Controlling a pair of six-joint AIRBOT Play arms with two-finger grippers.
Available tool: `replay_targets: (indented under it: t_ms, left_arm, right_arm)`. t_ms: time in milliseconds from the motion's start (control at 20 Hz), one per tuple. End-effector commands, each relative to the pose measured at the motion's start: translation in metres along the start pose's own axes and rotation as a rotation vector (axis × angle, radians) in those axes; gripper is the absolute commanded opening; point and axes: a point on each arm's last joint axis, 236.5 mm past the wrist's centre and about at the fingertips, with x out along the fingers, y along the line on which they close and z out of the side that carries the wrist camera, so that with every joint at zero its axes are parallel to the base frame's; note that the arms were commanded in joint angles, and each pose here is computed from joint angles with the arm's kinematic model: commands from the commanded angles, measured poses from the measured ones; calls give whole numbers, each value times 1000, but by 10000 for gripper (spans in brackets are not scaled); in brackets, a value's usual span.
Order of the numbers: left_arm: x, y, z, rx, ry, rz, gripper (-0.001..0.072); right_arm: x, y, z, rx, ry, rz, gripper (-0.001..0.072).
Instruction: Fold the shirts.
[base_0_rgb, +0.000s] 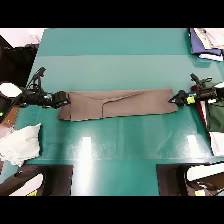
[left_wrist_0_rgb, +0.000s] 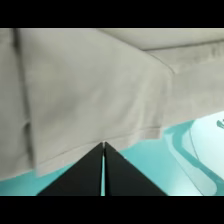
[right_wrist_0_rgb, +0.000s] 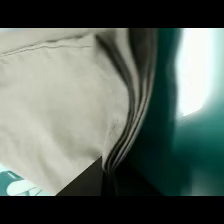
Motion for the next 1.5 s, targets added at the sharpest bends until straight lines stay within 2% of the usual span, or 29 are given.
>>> replay_targets:
  t_ms: [0, 350, 650, 900, 1100, 1300, 1450]
  left_arm:
    - [7, -31, 9, 76, -47, -33, 26]
    - [80, -135, 29, 270, 51, -136, 26]
    - [185, -207, -1, 363, 189, -225, 27]
    - [233, -206, -20, 342, 254, -216, 27]
    - [236, -205, -13, 346, 229, -211, 27]
    - [204, -192, 12, 361, 266, -197, 25]
    - [143, -164, 65, 455, 158, -70, 26]
  right_arm:
    - [-21, 34, 4, -73, 6, 37, 12]
    - [-116, 150, 37, -253, -160, -2, 11]
    - [-108, 268, 31, -479, -174, 36, 12]
    - [-94, 353, 11, -657, -197, 100, 12]
    - [-81, 380, -6, -720, -174, 133, 12]
    - [-55, 383, -14, -727, -109, 145, 12]
    - [-25, 383, -21, -731, -40, 157, 12]
